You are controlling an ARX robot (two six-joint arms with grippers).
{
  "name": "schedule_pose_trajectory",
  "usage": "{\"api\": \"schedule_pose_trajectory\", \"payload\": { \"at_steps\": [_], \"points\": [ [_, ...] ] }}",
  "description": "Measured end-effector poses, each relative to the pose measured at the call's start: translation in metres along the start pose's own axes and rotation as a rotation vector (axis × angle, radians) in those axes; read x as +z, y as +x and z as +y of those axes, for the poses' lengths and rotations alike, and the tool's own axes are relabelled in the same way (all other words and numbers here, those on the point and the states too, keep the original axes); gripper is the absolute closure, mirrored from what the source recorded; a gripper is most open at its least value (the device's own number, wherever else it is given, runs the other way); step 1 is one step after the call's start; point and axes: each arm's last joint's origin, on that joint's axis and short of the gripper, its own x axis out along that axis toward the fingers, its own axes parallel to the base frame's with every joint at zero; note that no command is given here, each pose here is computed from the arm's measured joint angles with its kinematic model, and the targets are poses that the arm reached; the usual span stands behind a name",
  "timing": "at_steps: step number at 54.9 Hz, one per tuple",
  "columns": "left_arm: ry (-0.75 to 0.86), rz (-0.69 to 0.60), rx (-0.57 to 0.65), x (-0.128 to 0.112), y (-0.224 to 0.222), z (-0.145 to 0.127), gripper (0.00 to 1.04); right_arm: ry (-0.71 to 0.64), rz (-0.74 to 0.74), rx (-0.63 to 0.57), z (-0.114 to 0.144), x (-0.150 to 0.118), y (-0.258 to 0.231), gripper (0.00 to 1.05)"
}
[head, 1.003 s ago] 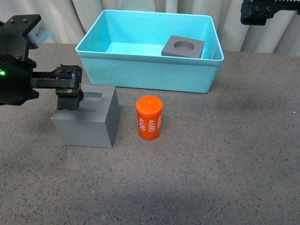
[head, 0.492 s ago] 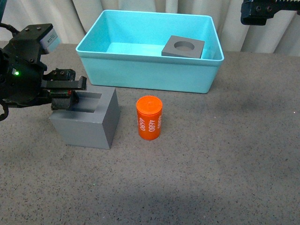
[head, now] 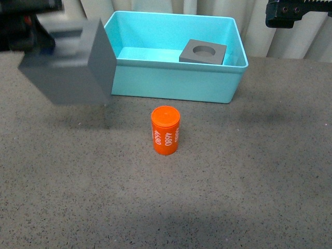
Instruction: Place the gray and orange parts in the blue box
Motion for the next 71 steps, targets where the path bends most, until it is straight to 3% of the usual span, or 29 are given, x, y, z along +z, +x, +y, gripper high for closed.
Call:
{"api": "schedule_pose_trajectory", "payload": {
  "at_steps": [4,10,19,40,71],
  "points": [
    [-0.007,-0.126,0.007,0.025,-0.009,-0.009,0.87,0.0,0.0,0.0,0.0,0.0,0.0,0.1],
    [-0.025,-0.219,-0.007,0.045,-0.005,-0.018,0.87,0.0,0.0,0.0,0.0,0.0,0.0,0.1],
    [-0.045,-0.282,-0.018,0.064,0.026,-0.027,0.87,0.0,0.0,0.0,0.0,0.0,0.0,0.1],
    [-0.062,-0.252,-0.005,0.063,0.106,-0.022,0.87,0.0,0.0,0.0,0.0,0.0,0.0,0.1],
    [-0.018,-0.082,0.009,0.062,0.15,-0.026,0.87,0.0,0.0,0.0,0.0,0.0,0.0,0.1]
  ]
}}
